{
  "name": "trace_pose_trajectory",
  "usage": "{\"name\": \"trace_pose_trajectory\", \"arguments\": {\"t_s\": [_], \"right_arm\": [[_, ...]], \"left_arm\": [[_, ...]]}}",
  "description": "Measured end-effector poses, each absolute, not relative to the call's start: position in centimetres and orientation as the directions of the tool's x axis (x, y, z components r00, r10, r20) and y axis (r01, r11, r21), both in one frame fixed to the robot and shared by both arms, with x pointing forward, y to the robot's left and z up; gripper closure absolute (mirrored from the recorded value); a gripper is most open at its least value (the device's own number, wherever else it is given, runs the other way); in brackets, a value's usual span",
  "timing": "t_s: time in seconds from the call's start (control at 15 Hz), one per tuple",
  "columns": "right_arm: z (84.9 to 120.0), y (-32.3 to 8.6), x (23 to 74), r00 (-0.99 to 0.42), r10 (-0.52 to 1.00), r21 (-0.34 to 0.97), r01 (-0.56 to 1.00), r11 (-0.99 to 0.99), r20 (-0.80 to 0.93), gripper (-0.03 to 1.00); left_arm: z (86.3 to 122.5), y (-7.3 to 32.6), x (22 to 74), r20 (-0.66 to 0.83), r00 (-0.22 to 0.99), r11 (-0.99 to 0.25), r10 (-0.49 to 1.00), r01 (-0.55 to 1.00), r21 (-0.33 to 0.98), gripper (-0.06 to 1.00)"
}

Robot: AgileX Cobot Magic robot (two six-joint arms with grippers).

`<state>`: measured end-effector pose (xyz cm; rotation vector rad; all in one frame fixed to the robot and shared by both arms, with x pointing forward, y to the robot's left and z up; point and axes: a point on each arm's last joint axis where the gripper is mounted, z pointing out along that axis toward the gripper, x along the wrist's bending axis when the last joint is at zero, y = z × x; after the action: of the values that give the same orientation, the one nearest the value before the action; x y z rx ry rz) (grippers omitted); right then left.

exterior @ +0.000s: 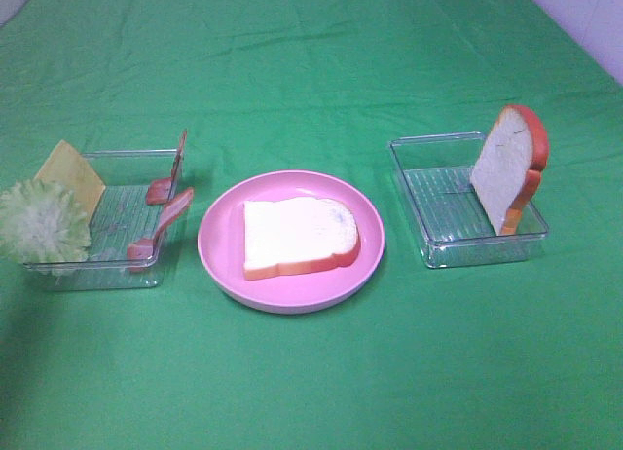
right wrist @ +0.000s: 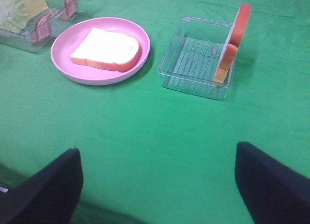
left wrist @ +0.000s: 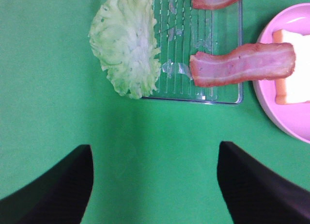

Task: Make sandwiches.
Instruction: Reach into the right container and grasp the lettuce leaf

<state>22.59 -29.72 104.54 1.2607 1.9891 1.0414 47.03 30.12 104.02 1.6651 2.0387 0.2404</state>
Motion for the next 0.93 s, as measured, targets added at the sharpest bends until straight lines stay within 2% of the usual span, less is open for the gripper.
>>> {"name": "trace_pose_trajectory", "arguments": {"t_s": [0.2,0.6,0.8,0.93], "right_arm": [[104.5,-29.7,22.6,-0.402,0.914,0.839,0.48,0.256,-0.05,0.18],[104.5,-29.7,22.6,-0.402,0.914,0.839,0.48,0.256,-0.05,0.18],[104.5,-29.7,22.6,-0.402,0.914,0.839,0.48,0.256,-0.05,0.18],[104.5,-29.7,22.6,-0.402,0.914,0.839,0.48,0.256,-0.05,0.18]], "left_arm": [[101.7,30.8,51.2,-0.208,-0.139,0.205,0.968,0.917,0.343,0.26],[99.7,31.4,55.5,-0.166,-0.131,0.178,0.977,0.935,0.307,0.26],[98.5,32.0,57.5,-0.147,-0.135,0.174,0.98,0.939,0.295,0.16],[97.6,32.3,58.2,-0.13,-0.12,0.154,0.984,0.943,0.295,0.15]]}}
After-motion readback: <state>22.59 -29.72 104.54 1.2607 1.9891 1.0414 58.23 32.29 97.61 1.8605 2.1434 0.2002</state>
